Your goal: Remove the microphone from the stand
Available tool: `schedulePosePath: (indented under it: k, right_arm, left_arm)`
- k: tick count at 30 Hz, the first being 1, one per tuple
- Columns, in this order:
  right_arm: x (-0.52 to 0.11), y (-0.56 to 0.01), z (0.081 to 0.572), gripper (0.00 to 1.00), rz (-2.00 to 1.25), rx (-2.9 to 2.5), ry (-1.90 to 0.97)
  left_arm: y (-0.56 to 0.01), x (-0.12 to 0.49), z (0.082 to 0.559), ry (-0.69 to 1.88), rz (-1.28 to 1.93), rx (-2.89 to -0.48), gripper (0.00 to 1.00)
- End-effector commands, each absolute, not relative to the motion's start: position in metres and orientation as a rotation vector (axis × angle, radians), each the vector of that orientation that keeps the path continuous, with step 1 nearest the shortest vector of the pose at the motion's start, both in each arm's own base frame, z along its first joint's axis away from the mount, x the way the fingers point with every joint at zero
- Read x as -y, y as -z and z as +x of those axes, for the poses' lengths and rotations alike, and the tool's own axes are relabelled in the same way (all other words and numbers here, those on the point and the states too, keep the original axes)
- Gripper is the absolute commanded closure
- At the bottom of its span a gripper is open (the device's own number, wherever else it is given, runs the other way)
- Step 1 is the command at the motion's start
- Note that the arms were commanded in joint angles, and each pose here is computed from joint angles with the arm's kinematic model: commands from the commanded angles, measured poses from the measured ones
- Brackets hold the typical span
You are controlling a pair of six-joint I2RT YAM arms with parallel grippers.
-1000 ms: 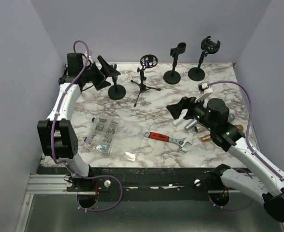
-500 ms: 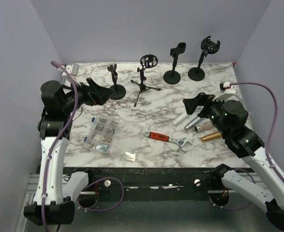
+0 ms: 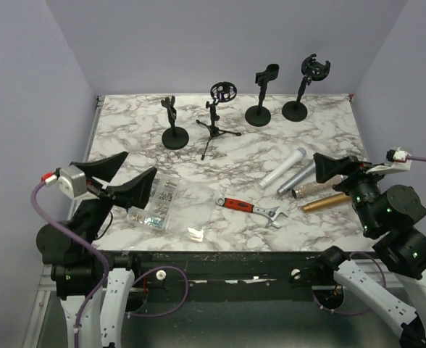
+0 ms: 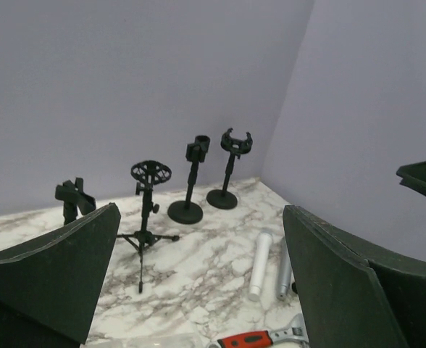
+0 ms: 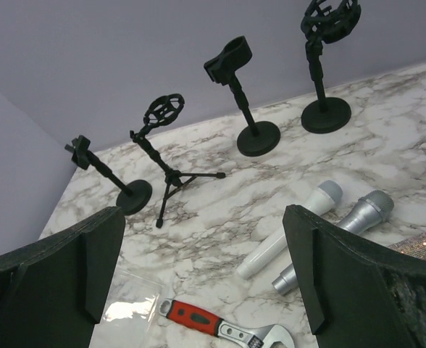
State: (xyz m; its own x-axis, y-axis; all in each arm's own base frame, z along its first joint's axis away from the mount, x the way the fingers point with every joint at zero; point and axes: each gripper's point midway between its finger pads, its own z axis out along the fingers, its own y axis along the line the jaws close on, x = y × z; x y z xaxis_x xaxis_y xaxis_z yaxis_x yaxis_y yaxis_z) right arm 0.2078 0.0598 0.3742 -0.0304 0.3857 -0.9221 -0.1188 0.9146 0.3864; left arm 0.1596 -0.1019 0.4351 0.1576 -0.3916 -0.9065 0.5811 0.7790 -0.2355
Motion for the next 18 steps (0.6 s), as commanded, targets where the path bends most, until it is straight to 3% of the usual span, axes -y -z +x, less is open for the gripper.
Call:
schedulePosePath:
  k: [1,18]
  right_arm:
    - [-0.036,-0.383,0.190,0.00,0.253,-1.501,-0.369]
    - [0.030,-0.394,0.145,0.00,0.536,-1.339,-0.346]
  left_arm:
    - [-0.443,0.078,0.144,0.573,0.094,-1.128,0.01]
    - [-0.430,0.065,0.123,0.553,0.000,-1.086,0.01]
